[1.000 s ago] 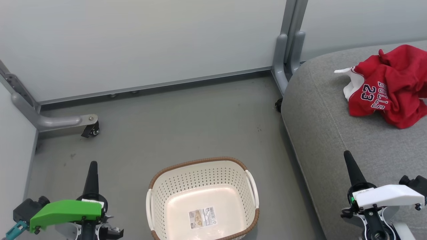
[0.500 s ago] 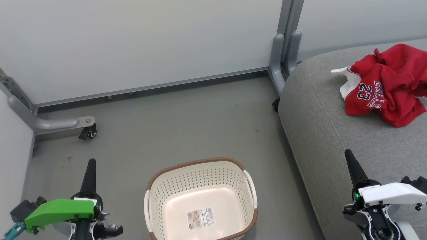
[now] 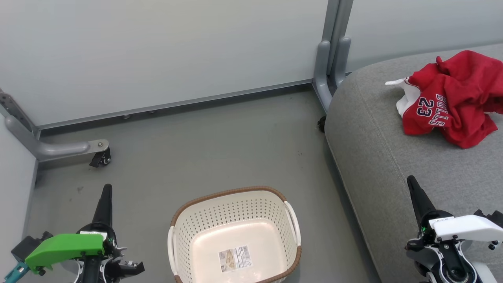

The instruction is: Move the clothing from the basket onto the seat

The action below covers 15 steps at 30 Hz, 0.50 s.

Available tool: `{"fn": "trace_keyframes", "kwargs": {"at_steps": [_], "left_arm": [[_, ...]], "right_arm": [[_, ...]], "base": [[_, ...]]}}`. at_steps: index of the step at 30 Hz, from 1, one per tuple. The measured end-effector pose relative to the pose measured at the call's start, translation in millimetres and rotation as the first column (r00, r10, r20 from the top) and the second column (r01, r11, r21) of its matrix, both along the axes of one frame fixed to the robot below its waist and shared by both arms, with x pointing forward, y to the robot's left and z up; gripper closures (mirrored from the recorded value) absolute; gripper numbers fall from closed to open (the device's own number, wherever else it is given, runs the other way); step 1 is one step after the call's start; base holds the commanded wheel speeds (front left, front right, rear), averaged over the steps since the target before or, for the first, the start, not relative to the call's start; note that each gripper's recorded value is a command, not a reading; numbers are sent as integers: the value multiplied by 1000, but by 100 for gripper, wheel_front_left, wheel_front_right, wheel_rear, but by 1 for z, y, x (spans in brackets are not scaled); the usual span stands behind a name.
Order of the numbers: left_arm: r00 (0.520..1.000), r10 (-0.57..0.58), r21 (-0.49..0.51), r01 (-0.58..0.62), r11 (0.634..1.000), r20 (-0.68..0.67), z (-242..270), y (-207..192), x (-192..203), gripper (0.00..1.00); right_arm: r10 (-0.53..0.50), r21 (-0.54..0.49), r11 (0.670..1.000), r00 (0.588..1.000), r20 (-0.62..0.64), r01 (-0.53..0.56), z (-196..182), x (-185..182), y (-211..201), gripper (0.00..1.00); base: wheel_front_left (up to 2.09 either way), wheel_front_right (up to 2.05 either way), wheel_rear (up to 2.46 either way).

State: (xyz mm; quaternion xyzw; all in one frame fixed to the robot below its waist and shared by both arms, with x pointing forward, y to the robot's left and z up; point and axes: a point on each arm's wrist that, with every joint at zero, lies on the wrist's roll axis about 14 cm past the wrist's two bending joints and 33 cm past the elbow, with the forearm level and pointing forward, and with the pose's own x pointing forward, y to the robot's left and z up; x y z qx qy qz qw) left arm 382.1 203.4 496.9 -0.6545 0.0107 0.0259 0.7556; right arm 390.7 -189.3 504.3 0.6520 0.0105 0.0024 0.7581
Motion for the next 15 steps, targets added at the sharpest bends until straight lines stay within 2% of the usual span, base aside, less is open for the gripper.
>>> {"fn": "trace_keyframes", "kwargs": {"at_steps": [15], "left_arm": [[999, -14, -105, 17, 994, 30, 7, -3, 5, 100]], "right_arm": [[-13, 109, 994, 1000, 4, 12, 2, -1, -7, 100]], "base": [[0, 0, 0]]}}
